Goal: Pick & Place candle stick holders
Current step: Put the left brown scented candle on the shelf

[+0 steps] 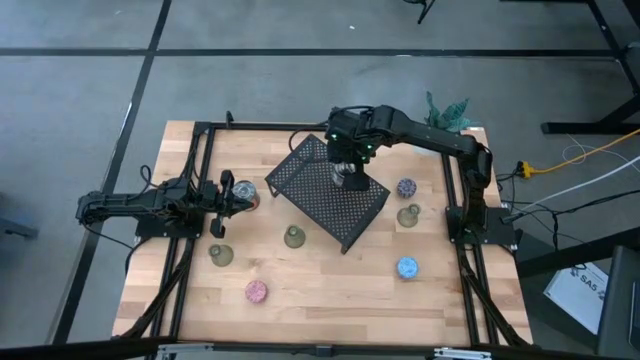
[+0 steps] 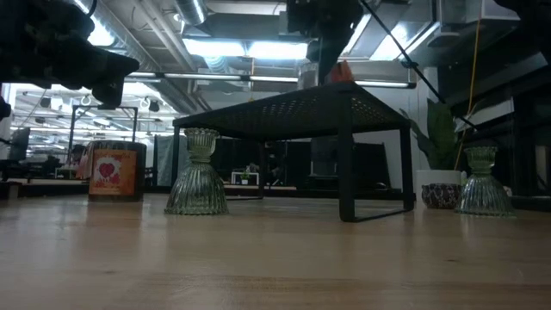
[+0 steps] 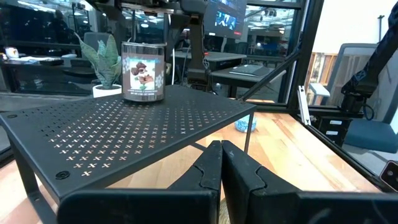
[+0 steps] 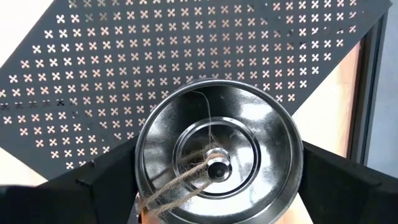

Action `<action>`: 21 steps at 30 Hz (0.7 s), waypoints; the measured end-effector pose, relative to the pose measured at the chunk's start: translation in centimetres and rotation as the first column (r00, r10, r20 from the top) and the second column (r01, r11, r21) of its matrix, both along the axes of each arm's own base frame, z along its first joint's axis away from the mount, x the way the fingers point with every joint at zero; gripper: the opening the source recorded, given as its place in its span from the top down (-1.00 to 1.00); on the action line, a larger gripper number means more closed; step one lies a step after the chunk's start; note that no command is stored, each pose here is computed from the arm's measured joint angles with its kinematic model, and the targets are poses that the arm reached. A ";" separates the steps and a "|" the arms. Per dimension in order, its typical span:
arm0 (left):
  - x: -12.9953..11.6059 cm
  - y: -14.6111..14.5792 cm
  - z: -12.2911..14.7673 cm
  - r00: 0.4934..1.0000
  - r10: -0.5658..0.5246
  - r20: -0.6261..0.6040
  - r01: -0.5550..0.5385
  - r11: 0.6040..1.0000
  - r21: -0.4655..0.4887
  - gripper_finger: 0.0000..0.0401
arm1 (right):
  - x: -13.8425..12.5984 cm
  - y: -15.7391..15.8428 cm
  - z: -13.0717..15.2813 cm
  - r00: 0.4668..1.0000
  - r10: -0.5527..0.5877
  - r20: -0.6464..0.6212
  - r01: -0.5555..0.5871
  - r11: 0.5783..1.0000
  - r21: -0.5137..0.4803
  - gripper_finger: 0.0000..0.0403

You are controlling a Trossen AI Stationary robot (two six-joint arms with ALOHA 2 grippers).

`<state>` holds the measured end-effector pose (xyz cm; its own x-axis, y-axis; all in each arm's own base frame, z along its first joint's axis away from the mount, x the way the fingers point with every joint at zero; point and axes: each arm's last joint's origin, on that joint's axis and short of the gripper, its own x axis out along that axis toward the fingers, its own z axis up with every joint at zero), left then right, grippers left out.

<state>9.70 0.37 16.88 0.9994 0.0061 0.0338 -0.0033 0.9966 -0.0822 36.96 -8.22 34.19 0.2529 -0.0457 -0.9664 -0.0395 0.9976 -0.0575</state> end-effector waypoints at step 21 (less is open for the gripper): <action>0.0 0.0 0.0 1.000 0.000 0.000 0.000 1.000 0.000 0.99 | 0.0 -0.1 0.1 0.998 -0.055 0.021 0.055 0.998 -0.007 -0.97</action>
<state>9.70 0.37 16.88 0.9994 0.0061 0.0337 -0.0033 0.9966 -0.0822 36.99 -8.30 34.33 0.2703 -0.0670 -0.9604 0.0169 0.9977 -0.0649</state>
